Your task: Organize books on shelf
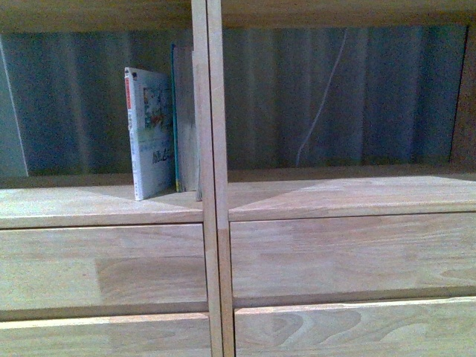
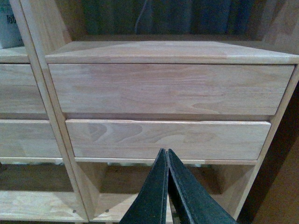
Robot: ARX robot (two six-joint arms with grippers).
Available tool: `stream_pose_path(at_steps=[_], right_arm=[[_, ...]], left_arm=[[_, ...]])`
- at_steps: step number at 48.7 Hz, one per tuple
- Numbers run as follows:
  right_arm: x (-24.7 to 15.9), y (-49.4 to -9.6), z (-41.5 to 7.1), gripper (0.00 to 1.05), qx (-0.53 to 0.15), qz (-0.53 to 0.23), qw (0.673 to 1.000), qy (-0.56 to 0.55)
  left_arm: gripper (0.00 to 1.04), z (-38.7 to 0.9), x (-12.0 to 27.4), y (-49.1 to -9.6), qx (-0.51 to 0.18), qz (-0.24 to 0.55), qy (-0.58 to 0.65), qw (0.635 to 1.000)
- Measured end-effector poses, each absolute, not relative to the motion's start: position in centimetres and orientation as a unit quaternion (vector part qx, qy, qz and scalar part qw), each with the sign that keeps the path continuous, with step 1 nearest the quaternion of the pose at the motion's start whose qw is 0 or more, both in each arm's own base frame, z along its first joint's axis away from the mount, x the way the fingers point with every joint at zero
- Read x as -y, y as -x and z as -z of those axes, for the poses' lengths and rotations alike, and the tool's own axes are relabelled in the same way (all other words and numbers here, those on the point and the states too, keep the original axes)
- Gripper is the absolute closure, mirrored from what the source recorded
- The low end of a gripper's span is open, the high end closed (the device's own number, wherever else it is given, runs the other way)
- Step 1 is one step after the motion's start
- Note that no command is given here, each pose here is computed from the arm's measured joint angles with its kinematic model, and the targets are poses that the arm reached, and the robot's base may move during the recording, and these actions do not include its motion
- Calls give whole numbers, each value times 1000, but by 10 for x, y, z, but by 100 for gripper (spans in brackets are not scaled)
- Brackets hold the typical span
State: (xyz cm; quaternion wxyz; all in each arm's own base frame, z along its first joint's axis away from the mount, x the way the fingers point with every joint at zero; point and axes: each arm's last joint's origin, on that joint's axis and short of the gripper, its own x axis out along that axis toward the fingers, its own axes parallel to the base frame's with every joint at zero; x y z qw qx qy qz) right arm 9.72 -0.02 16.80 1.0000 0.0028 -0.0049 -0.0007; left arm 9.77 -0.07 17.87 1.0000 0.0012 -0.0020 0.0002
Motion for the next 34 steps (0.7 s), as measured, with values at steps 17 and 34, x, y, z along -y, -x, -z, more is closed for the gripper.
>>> stream_pose_path(at_steps=[17, 34], right_arm=[[0, -97, -168, 102, 5, 1, 1000, -3], [0, -97, -168, 82, 5, 1, 1000, -2]], left_arm=[[102, -167, 0, -97, 2, 1, -1, 1000], [73, -167, 0, -97, 2, 2, -1, 1000]])
